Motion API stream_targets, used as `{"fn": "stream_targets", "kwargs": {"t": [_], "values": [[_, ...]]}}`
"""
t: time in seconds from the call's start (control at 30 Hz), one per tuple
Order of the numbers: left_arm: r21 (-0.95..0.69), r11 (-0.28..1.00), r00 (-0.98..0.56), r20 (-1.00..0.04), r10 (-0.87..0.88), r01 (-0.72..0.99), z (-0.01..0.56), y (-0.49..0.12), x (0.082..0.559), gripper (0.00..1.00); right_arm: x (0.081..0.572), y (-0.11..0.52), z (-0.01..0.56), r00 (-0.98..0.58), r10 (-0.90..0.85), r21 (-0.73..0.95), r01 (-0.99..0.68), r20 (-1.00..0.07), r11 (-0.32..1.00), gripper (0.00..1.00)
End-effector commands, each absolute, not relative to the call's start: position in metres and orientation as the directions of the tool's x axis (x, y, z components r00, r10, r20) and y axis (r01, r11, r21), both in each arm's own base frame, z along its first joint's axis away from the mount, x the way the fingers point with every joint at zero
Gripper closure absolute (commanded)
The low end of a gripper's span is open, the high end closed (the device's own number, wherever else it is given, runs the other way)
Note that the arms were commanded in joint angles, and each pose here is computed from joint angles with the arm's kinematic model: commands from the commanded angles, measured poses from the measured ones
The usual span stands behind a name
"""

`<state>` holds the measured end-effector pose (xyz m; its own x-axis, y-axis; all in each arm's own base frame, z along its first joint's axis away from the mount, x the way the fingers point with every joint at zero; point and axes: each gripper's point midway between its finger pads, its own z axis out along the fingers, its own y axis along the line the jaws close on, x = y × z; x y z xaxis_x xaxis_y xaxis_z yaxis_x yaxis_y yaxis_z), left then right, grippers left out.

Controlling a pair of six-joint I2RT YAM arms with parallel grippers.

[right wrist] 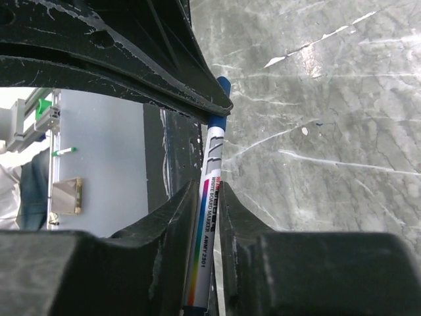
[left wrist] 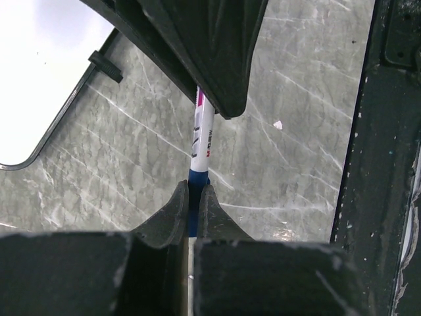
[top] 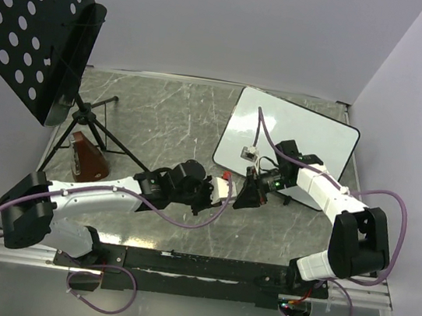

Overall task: Write a sentence on the whiteboard
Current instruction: Pass from the left arm to the right

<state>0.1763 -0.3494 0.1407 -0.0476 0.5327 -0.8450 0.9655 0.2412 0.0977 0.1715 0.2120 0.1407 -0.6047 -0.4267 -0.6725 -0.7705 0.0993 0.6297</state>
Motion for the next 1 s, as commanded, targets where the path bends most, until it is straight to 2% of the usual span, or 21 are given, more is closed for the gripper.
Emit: {"fn": "stream_targets", "kwargs": {"t": [0.0,0.1,0.17,0.27,0.33,0.97], "values": [[0.147,0.236,0.013,-0.873,0.488,0.961,0.168,-0.363,0.188,0.99,0.171,0.220,0.156,-0.565,-0.422,0.611,-0.791,-0.709,0.031,0.75],[0.153,0.228,0.018,-0.865,0.501,0.962,0.166,-0.361,0.188,0.99,0.171,0.220,0.153,-0.567,-0.431,0.614,-0.788,-0.702,0.036,0.72],[0.159,0.225,0.022,-0.858,0.513,0.961,0.164,-0.358,0.188,0.99,0.173,0.220,0.153,-0.567,-0.435,0.613,-0.789,-0.699,0.044,0.62],[0.159,0.224,0.022,-0.858,0.513,0.962,0.166,-0.353,0.188,0.99,0.174,0.220,0.154,-0.564,-0.433,0.607,-0.794,-0.703,0.049,0.53],[0.162,0.222,0.027,-0.859,0.511,0.961,0.168,-0.350,0.188,0.99,0.173,0.220,0.155,-0.557,-0.433,0.600,-0.799,-0.709,0.045,0.51],[0.128,0.129,0.037,-0.833,0.551,0.983,0.161,-0.353,0.177,0.99,0.169,0.222,0.159,-0.572,-0.426,0.627,-0.779,-0.701,0.014,0.50]]}}
